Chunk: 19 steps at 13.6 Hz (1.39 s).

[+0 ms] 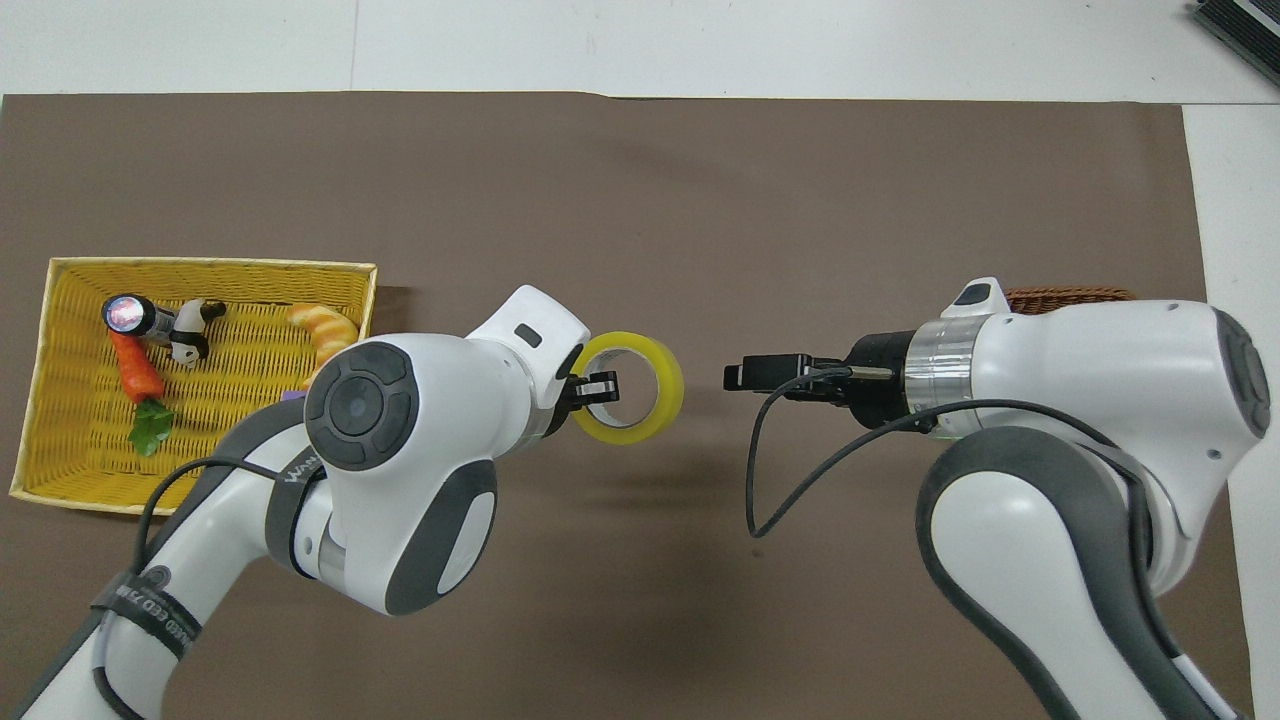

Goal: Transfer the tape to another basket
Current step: 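Grasp the tape with the right gripper while the left gripper holds it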

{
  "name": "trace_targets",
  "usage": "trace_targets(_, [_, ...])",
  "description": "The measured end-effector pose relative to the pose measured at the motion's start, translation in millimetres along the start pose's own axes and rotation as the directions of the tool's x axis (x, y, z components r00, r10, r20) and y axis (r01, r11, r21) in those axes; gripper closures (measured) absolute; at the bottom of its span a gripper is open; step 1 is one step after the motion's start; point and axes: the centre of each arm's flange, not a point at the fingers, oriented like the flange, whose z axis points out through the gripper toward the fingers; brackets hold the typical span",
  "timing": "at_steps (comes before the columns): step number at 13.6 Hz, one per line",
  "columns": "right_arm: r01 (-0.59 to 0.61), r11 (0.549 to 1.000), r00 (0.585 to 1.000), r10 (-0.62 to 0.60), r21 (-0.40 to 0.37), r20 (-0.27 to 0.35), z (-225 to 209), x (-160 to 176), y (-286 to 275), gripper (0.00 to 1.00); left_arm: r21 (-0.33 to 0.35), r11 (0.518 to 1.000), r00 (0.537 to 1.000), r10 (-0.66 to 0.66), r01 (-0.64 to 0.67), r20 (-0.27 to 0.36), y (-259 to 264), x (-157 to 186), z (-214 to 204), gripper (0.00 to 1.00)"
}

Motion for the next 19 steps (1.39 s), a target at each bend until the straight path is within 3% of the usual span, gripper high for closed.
trace_targets(3, [-0.067,0.996,0.996,0.070,0.054,-0.056,10,1,8,0.00,-0.024,0.999,0.999,-0.034,0.034,-0.029,11,-3,4,0.78])
trace_targets(7, [-0.091,0.995,0.992,0.094,0.040,-0.082,30,5,17,0.00,-0.088,0.995,0.998,-0.054,0.051,-0.033,30,-11,0,0.78])
trace_targets(13, [-0.069,0.997,0.988,0.071,0.021,-0.137,61,9,6,0.00,-0.130,0.989,0.997,-0.078,0.075,-0.014,47,-9,2,0.78])
trace_targets(16, [-0.067,0.997,0.987,0.071,0.032,-0.147,56,13,2,0.24,-0.140,0.986,0.996,-0.092,0.090,-0.008,48,-5,4,0.78])
trace_targets(19, [-0.114,0.993,0.982,0.119,0.043,-0.149,55,14,1,0.24,-0.144,0.986,0.996,-0.092,0.089,-0.012,50,-3,2,0.78])
